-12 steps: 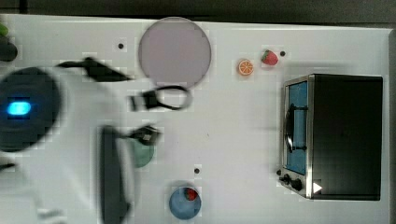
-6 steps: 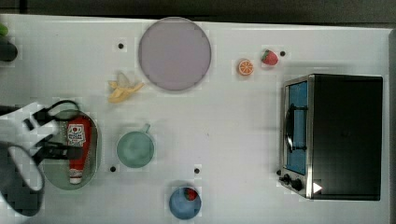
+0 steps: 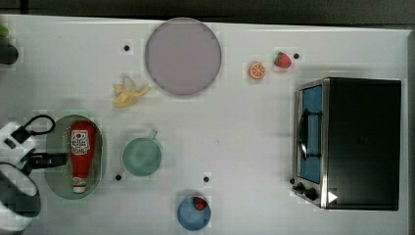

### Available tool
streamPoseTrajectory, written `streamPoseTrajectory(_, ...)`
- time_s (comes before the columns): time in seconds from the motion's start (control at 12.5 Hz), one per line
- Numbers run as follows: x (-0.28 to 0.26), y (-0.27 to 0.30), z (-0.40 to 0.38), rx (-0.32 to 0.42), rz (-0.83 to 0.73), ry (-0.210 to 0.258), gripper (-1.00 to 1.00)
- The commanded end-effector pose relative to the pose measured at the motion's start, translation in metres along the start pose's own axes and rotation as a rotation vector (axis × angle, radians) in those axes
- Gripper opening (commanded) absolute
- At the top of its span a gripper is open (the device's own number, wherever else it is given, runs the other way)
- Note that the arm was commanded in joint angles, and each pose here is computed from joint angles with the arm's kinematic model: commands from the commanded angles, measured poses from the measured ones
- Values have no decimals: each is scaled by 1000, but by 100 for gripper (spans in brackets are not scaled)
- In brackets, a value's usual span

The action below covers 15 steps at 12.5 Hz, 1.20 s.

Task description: Pick ketchup from strainer and place it on the table

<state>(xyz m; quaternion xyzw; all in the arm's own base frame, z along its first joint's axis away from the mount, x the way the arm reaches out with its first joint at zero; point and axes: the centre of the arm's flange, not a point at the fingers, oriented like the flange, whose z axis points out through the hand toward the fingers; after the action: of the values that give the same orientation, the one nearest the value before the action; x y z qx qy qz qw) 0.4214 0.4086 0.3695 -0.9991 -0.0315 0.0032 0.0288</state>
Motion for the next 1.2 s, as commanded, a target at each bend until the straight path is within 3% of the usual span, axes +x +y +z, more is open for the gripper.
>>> streamPoseTrajectory(0.08, 22, 26, 58, 23, 107, -6, 100)
streamPoseTrajectory(0.96, 19, 21, 199, 85, 164, -32, 100)
streamPoseTrajectory(1.04, 19, 20, 205, 86, 164, -34, 91)
streamPoseTrajectory(1.2, 23, 20, 207, 93, 168, -27, 42)
